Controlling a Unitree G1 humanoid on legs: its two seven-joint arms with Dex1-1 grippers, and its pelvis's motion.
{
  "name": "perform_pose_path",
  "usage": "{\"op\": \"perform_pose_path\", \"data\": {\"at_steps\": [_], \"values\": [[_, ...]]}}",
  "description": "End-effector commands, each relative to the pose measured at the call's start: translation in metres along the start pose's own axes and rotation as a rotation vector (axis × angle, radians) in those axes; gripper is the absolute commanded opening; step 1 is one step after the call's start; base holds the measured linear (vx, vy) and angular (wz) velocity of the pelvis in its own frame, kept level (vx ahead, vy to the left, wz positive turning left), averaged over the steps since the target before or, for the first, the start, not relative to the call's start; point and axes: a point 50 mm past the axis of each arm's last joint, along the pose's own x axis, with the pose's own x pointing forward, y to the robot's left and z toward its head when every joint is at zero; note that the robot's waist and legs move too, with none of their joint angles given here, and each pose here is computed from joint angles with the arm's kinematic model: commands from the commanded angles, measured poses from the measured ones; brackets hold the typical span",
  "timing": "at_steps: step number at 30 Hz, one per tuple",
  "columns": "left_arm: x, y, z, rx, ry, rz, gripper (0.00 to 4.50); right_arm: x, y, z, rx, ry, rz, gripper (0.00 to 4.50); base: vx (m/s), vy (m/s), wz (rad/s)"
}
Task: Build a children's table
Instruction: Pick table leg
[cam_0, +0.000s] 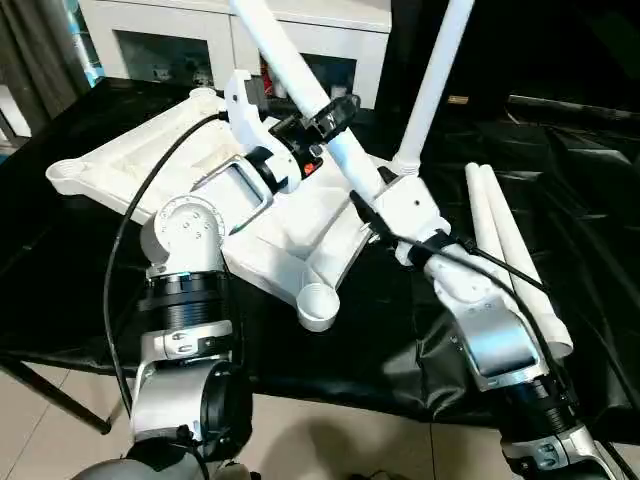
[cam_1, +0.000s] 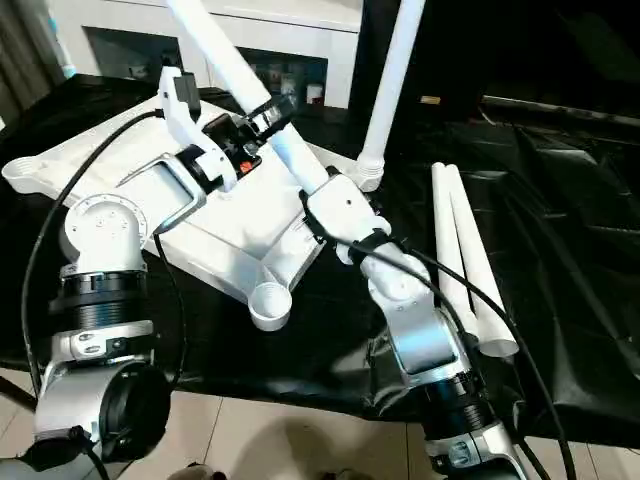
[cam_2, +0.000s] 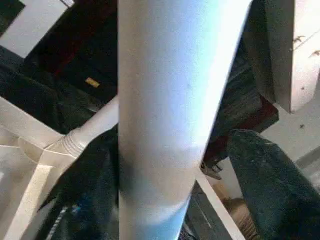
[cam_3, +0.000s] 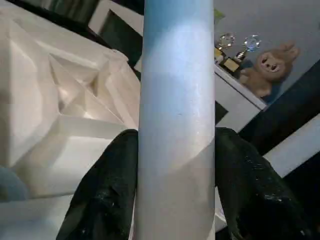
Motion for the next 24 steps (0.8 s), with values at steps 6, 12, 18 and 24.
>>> {"op": "perform_pose_path", "data": {"at_steps": [6, 12, 18, 24], "values": [[0.01, -0.004, -0.001, -0.028, -0.03, 0.054, 2.84, 0.005, 0.007, 0.001, -0.076, 0.021, -0.002, 1.86, 0.0, 0.0, 0.0], [0.009, 0.002, 0.001, -0.03, -0.06, 0.105, 2.39, 0.004, 0.009, 0.002, -0.071, 0.015, -0.002, 1.86, 0.0, 0.0, 0.0], [0.007, 0.004, 0.004, 0.046, -0.068, 0.128, 1.91, 0.004, 0.014, 0.009, 0.01, -0.082, 0.056, 1.86, 0.0, 0.0, 0.0], [0.002, 0.003, 0.007, 0.165, -0.007, 0.064, 1.81, -0.003, 0.007, 0.005, 0.223, -0.04, 0.204, 2.82, 0.0, 0.0, 0.0]]}}
